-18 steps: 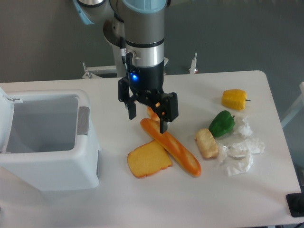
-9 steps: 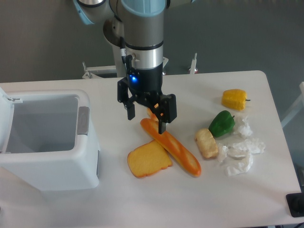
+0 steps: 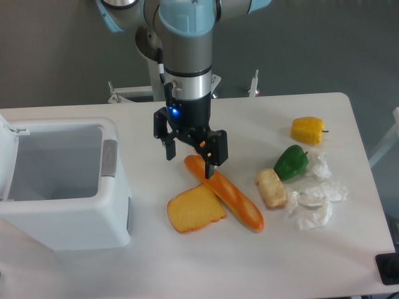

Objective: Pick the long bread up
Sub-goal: 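Lower the gripper and close it on the braided bread roll, then lift the braided roll up off the baguette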

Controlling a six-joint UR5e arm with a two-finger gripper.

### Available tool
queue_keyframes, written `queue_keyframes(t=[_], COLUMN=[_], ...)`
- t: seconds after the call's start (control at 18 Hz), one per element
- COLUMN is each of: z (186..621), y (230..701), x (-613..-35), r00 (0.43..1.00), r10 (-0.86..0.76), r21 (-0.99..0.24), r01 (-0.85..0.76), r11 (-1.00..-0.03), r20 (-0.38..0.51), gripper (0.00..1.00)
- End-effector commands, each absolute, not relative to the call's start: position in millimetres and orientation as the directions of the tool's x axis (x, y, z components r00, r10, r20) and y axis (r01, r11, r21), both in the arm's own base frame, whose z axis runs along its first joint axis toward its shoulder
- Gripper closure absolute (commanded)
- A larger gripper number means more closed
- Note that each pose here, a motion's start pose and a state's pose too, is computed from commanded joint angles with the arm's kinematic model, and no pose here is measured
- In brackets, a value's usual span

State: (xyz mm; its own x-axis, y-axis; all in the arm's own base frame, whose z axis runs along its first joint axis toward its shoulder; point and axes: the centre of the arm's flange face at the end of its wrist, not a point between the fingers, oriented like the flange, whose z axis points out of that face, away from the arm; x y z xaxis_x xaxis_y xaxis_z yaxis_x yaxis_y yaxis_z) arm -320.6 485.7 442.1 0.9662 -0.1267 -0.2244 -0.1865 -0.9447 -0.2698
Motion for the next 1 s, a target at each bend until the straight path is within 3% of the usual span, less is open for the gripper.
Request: queue_keyframes(t=[0.11, 0.56, 1.0], z=[439, 415, 371], y=[484, 457, 432], x=[-323, -342, -347], r00=[0.968, 0.988, 0.931], r10=[-0.109, 0.144, 0.360], r21=[-0.255, -0.191, -0.071], r01=[-0.166, 0.130, 0.364], r11=[-0.953, -0.973, -0.929], r20=[-0.224, -0.062, 0.055], gripper=[0.00, 0.00, 0.00])
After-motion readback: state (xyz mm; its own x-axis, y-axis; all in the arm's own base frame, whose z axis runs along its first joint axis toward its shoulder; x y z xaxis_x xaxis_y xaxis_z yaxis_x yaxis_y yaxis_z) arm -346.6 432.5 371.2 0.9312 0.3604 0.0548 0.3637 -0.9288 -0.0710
